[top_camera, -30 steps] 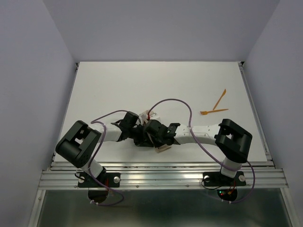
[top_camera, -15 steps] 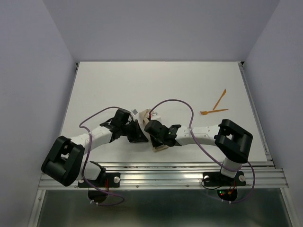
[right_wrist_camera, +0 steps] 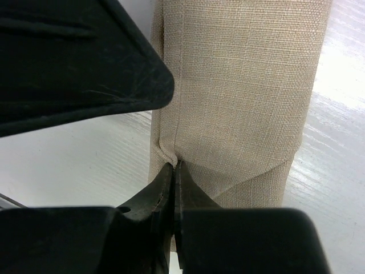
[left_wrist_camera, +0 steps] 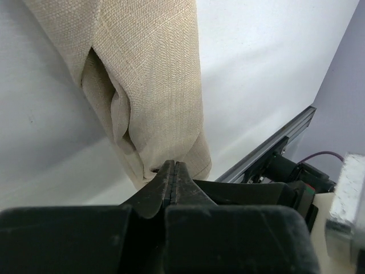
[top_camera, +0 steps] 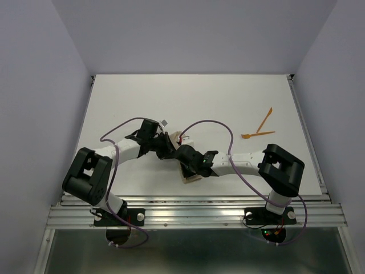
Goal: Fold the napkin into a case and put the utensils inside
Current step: Smooth out the smaller rectangle-folded napkin at the center of the board.
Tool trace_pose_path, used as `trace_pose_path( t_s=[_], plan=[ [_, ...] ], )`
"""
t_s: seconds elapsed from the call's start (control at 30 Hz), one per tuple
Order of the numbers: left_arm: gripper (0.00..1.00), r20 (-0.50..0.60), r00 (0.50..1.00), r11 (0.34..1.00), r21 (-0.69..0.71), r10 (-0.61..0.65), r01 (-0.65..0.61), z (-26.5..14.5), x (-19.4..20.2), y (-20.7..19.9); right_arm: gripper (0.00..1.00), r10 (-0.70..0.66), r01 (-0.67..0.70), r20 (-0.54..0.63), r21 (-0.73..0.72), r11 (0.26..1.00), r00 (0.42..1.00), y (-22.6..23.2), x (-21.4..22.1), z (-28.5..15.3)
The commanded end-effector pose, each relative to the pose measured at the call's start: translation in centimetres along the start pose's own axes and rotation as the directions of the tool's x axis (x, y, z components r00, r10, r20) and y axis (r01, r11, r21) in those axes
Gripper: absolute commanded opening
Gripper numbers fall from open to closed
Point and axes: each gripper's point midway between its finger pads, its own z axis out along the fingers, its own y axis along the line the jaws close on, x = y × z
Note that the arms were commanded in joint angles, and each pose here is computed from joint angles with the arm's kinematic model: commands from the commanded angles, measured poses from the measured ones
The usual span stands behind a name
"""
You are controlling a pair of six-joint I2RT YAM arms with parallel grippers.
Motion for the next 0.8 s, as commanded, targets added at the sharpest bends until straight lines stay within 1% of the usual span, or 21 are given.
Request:
trace_pose_path(
  t_s=[0.0,0.07,0.13,0.17,0.2,0.3,0.4,0.53,0.6,0.63,0.67,0.77],
  plan=[
    [0.0,-0.045,0.998,0.998,0.026,0.05,-0.049,1.0,0.3,-0.5,0.06,-0.004,0.003,-0.033,-0.006,1.0,0.999,0.3,1.1,0.4],
    [0.0,-0.07,0.997,0.999,-0.005,0.036,-0.036,1.6,0.8,0.6,0.08,-0.005,0.004,-0.033,-0.009,1.0,0.999,0.3,1.1,0.3],
    [0.0,-0.09,0.996,0.999,-0.041,0.019,-0.023,2.2,1.2,1.9,0.21,-0.003,0.002,-0.027,-0.012,1.0,1.0,0.4,0.8,-0.2],
    [0.0,-0.095,0.995,0.998,-0.052,0.014,-0.019,2.4,1.3,2.3,0.29,0.0,0.0,-0.019,-0.016,1.0,1.0,0.5,0.5,-0.4],
    [0.0,-0.099,0.995,0.998,-0.064,0.011,-0.018,2.6,1.4,2.8,0.48,0.008,-0.008,0.004,-0.031,0.999,1.0,0.7,-0.2,-1.2],
    [0.0,-0.103,0.995,0.997,-0.077,0.01,-0.018,2.7,1.6,3.2,0.49,0.029,-0.028,0.046,-0.03,0.999,0.999,0.4,-1.1,-2.5],
    [0.0,-0.112,0.994,0.997,-0.08,0.012,-0.021,2.9,1.8,3.4,0.5,0.061,-0.056,0.109,-0.053,0.997,0.992,0.5,-2.9,-4.6],
    [0.0,-0.118,0.993,0.996,-0.08,0.016,-0.026,3.0,1.8,3.6,0.48,0.112,-0.105,0.154,-0.051,0.993,0.982,0.1,-3.9,-5.8],
    [0.0,-0.12,0.993,0.996,-0.082,0.016,-0.026,3.1,1.8,3.6,0.38,0.156,-0.152,0.174,-0.035,0.988,0.972,-0.5,-4.0,-6.0],
    [0.0,-0.123,0.992,0.996,-0.083,0.014,-0.025,3.1,1.8,3.7,0.32,0.155,-0.152,0.175,-0.028,0.988,0.972,-0.7,-3.8,-5.9],
    [0.0,-0.123,0.992,0.996,-0.081,0.017,-0.027,3.1,1.8,3.6,0.21,0.158,-0.158,0.164,-0.013,0.987,0.974,-0.9,-3.4,-5.4],
    [0.0,-0.125,0.992,0.996,-0.082,0.018,-0.028,3.2,1.8,3.7,0.07,0.151,-0.151,0.124,-0.008,0.988,0.981,-0.7,-2.5,-4.6]
  ],
)
